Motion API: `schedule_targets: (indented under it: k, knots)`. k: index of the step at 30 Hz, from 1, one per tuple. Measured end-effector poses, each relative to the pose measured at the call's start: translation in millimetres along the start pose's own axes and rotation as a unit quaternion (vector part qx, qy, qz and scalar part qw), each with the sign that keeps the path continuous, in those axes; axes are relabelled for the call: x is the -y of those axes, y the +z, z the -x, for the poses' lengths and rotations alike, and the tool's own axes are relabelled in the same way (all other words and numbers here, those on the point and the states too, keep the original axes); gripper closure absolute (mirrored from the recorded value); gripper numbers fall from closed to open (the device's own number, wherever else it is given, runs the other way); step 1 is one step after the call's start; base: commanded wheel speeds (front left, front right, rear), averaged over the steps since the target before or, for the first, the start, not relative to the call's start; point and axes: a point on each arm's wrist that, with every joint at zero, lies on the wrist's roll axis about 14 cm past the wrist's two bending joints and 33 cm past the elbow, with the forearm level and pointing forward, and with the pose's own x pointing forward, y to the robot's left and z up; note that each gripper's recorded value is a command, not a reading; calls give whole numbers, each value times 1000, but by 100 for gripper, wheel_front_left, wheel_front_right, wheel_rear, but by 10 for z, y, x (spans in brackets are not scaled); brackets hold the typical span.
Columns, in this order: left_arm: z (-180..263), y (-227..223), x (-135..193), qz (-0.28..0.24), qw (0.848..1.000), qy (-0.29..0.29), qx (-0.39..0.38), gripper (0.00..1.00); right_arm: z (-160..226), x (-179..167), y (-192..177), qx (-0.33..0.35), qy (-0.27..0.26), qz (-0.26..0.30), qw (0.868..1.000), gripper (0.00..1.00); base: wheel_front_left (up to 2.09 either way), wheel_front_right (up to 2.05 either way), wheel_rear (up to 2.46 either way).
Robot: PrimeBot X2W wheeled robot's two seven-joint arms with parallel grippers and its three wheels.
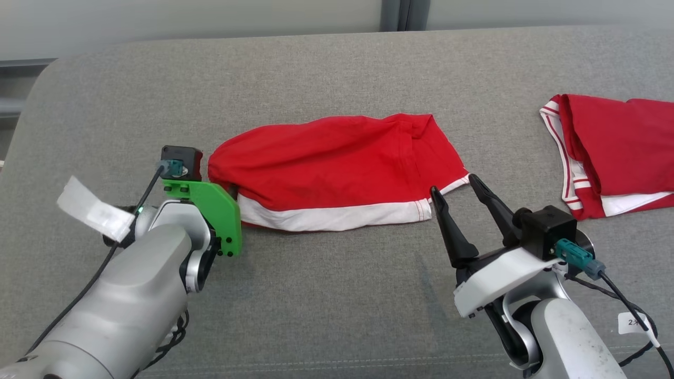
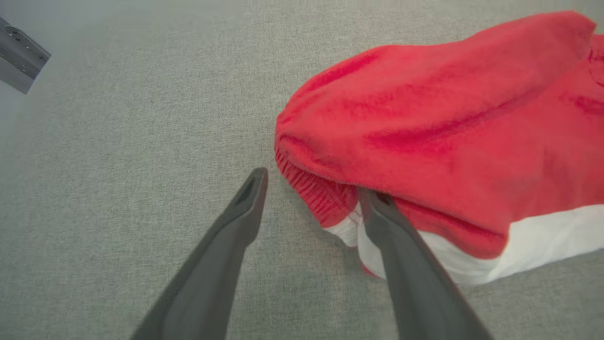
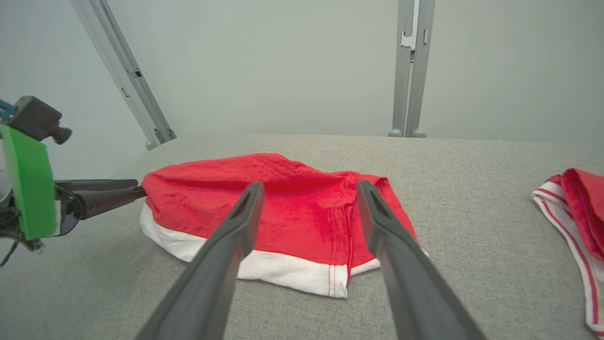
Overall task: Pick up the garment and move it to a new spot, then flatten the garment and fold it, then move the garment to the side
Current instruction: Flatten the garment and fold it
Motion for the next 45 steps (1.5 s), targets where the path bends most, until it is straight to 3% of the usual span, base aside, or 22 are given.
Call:
schedule_targets:
  k: [8,18,22,28,35,45]
  knots:
    - [188,336,-5,63,990,-23,122,0,77,76,79,6,-15,10,1000,0,0,0,0]
    - [527,302,-221,71,983,-5,172,0,144,54,138,9,-17,16,1000,0,0,0,0]
    - [781,616,-235,91,965,-6,247,0,198,119,174,24,-28,3,999,0,0,0,0]
    - [1190,667,-250,125,939,4,321,0,263,217,107,27,-46,-12,998,0,0,0,0]
    - [1564,548,-466,167,911,60,371,0,298,336,108,42,-65,-15,997,0,0,0,0]
    - [1688,130,-421,137,923,70,352,0,332,425,17,39,-80,-9,996,0,0,0,0]
